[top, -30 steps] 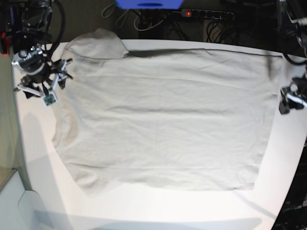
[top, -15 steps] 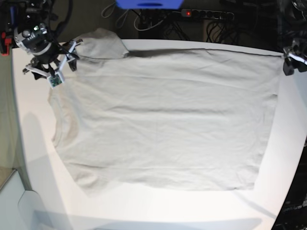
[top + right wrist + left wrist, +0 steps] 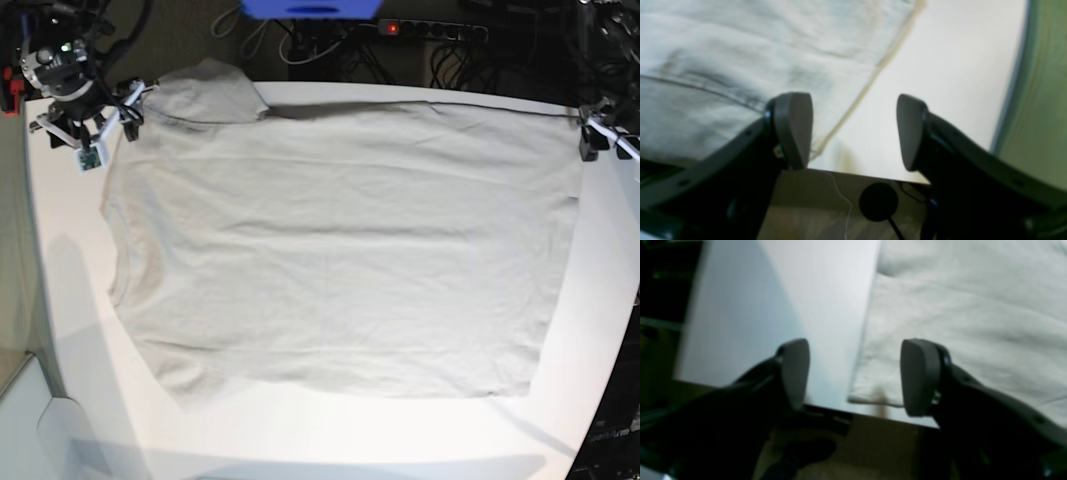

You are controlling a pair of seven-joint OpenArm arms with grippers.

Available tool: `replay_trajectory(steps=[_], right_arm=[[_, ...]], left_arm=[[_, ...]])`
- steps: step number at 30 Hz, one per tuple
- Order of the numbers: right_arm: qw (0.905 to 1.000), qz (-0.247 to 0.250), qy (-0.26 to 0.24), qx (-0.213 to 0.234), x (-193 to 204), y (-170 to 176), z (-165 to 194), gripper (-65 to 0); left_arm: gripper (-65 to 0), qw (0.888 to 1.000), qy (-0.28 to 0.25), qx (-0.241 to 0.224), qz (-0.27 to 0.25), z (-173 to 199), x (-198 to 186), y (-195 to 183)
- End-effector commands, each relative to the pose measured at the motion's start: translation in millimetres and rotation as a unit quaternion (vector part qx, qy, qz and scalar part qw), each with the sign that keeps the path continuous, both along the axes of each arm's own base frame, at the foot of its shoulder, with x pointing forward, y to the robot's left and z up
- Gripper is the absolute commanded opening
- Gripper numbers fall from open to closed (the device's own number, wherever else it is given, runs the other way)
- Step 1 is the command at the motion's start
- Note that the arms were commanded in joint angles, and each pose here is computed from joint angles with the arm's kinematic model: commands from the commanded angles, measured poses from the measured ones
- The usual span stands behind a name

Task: Layout the t-shirt on the table in an organized manner, then fold the t-shirt properly
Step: 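Move both grippers to the shirt's collar-side corners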

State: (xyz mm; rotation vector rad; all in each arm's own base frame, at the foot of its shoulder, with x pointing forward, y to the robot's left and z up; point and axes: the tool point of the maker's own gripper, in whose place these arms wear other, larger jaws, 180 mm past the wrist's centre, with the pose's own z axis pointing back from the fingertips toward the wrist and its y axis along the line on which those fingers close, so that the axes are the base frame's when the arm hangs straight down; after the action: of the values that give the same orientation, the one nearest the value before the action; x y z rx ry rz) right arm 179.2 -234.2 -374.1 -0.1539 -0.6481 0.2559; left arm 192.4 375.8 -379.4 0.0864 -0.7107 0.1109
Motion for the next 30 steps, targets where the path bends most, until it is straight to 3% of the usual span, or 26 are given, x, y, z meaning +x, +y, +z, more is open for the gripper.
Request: replay_trajectory(steps=[1,19,22,28,30], right_arm=[[0.9999,0.005,-0.014,-0.005,2.5,-2.7,8.5,-24.8],[1.0,-0.001,0.007,-0.002,-14.8,-2.9,0.6,-24.8],[0.9999,-0.001,0.015,-0.002,-21.0,-2.4,-2.3,-24.8],[0.9995,0.01,0.03,0.006,-28.8,6.4,-8.4,-24.7],[0.9991,0.018,0.038,0.012,-33.4,13.6,-12.0,-24.7]], left_arm=[[-23.2,1.0,-0.013,0.011,0.005,7.2,6.2,8.5],[-23.3,0.995,0.055,-0.063,0.047,-57.6,-25.6,1.0],[-24.3,0.996,0.056,-0.069,0.026,-60.1,-26.0,-6.7],[-47.8,0.995,0.058,-0.076,0.028,-64.4,-27.6,-12.8],[-50.8,0.995,0.057,-0.077,0.028,-64.4,-26.8,-13.5]])
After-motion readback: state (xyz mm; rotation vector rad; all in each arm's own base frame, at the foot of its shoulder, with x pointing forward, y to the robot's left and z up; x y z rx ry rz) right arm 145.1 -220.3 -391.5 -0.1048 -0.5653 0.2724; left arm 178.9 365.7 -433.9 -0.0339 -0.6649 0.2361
